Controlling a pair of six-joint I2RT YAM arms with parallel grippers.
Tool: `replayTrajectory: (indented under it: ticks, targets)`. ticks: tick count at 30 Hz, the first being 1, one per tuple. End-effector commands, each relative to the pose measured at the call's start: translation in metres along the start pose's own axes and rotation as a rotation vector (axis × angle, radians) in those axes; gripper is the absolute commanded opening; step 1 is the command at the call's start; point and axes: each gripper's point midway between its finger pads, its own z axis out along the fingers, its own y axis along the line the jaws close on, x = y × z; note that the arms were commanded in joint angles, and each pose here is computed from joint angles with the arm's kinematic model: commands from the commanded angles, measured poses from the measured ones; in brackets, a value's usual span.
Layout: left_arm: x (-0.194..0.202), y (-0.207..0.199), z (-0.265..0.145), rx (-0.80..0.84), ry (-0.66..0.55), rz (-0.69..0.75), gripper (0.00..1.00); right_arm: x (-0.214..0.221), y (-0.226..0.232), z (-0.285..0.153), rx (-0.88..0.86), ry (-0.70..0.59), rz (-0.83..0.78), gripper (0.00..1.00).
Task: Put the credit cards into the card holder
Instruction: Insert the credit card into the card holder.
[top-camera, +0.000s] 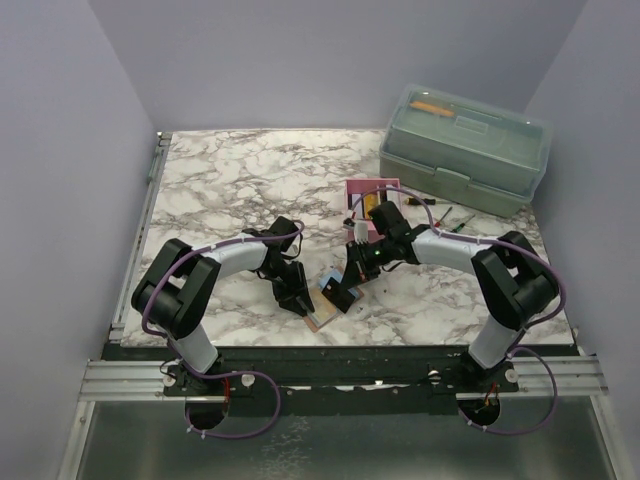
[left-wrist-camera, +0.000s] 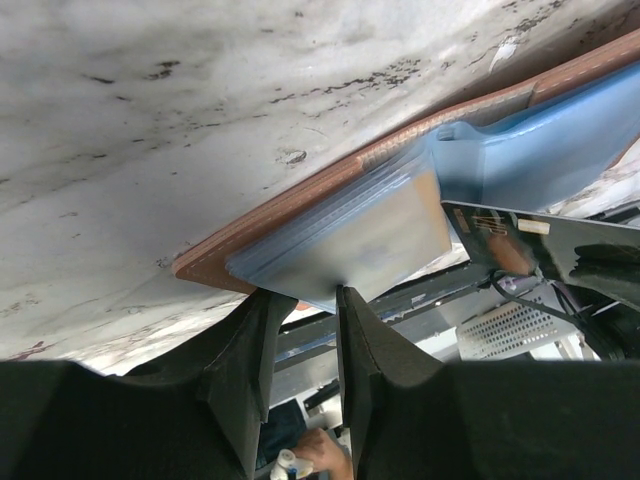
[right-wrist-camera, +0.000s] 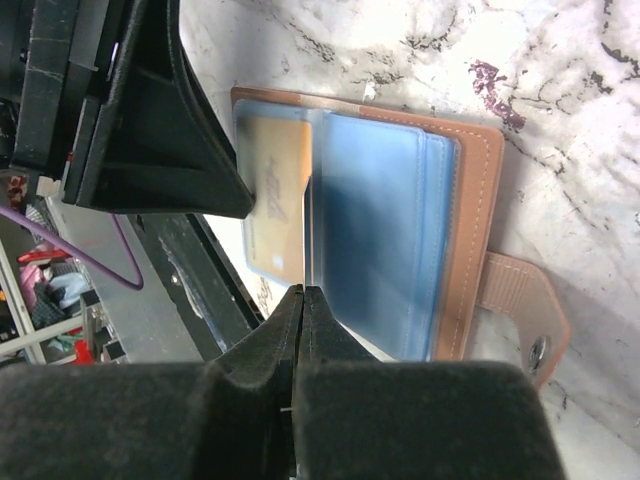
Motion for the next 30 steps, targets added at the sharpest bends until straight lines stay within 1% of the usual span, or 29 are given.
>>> replayTrajectory:
  ticks: [1,9,17,20,23,30]
  targets:
    - [-0.008,0.027,0.011,-0.102,-0.040,0.010,0.36,-0.005,0.004,0.005,-0.039,0.012,-0.046,0.00]
    - [-0.010,0.026,0.011,-0.104,-0.041,0.014,0.36,0.000,0.002,0.012,-0.067,0.044,-0.054,0.00]
    - [-0.011,0.025,0.011,-0.106,-0.039,0.022,0.36,-0.002,-0.003,0.012,-0.030,0.044,-0.062,0.00]
    - [-0.011,0.027,0.011,-0.117,-0.037,0.022,0.36,-0.008,0.004,0.002,0.003,0.019,-0.056,0.00]
    - [-0.011,0.030,0.012,-0.129,-0.037,0.025,0.36,-0.009,0.014,-0.007,-0.002,0.008,-0.065,0.00]
    - [-0.014,0.037,0.010,-0.179,-0.039,0.061,0.36,-0.006,0.021,-0.005,-0.060,0.027,-0.050,0.00]
